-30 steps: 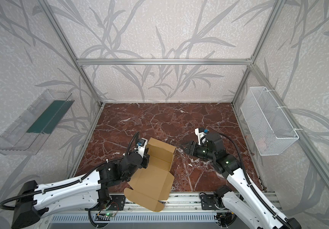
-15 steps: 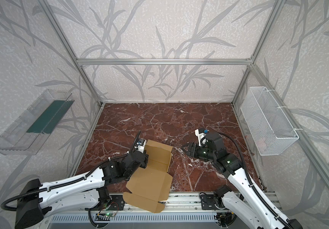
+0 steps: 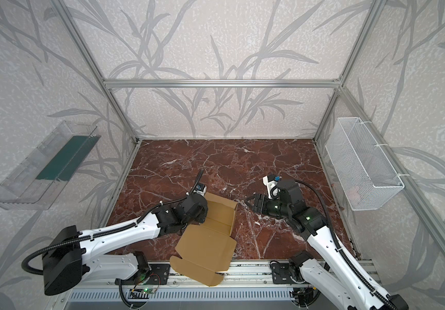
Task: Assemble paper box
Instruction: Turn over the paper box at the center of the table.
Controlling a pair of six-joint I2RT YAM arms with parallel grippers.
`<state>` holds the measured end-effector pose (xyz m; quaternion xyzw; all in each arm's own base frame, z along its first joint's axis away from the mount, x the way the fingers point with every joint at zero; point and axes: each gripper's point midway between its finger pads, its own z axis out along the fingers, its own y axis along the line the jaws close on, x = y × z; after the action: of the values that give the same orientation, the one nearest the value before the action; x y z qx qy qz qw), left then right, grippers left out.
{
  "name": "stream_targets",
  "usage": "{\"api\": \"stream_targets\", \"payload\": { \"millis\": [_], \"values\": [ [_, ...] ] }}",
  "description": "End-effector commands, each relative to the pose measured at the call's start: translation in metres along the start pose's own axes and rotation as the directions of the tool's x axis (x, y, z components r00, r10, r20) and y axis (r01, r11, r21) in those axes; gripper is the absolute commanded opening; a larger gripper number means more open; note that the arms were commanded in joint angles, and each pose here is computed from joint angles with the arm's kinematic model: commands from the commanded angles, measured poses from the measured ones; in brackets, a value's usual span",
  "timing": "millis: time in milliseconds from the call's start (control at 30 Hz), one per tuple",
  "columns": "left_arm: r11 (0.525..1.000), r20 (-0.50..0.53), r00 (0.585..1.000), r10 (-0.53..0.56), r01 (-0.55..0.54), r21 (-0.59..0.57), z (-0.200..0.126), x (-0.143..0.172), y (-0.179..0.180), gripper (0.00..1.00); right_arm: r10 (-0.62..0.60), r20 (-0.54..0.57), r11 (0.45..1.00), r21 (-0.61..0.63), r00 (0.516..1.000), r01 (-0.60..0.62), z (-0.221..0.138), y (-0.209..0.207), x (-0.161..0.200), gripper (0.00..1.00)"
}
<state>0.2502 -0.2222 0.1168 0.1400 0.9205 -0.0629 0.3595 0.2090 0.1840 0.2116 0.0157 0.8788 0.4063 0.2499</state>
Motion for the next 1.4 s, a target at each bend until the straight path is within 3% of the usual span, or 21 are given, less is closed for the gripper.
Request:
{"api": "stream_targets", "payload": {
  "millis": [0,267,400,533,700,933,1167,1367],
  "values": [
    [1.0,-0.049,0.999,0.012,-0.011,0.014,-0.003,-0.005,-0.004,0.19,-0.014,-0.032,1.0,0.026,0.999,0.015,0.001,-0.007,0.007,0.61],
    [0.999,-0.085,0.996,0.025,-0.023,0.03,-0.011,-0.018,-0.009,0.22,-0.076,-0.064,0.997,0.022,0.995,0.077,0.002,-0.002,0.011,0.62],
    [0.989,-0.074,0.997,0.03,-0.019,0.145,-0.029,-0.018,-0.021,0.3,-0.145,-0.102,0.988,0.032,0.984,0.149,0.006,0.005,0.016,0.62],
    [0.984,-0.085,0.996,0.007,0.009,0.18,-0.039,-0.001,-0.016,0.37,-0.19,-0.127,0.981,0.023,0.974,0.194,0.011,0.013,0.019,0.6],
    [0.979,-0.098,0.995,-0.033,0.052,0.197,-0.058,0.015,-0.004,0.39,-0.333,-0.144,0.935,0.077,0.932,0.346,0.014,0.025,0.021,0.6],
    [0.981,-0.032,0.995,-0.09,0.094,0.169,-0.09,0.016,0.024,0.46,-0.512,-0.18,0.841,0.094,0.84,0.533,0.028,0.054,0.034,0.52],
    [0.992,0.046,0.993,-0.112,0.109,0.066,-0.105,0.012,0.055,0.49,-0.563,-0.224,0.812,0.033,0.796,0.583,0.055,0.077,0.044,0.37],
    [0.993,0.047,0.992,-0.114,0.113,0.027,-0.102,0.02,0.065,0.49,-0.565,-0.258,0.799,0.065,0.784,0.598,0.071,0.066,0.048,0.35]
  ]
}}
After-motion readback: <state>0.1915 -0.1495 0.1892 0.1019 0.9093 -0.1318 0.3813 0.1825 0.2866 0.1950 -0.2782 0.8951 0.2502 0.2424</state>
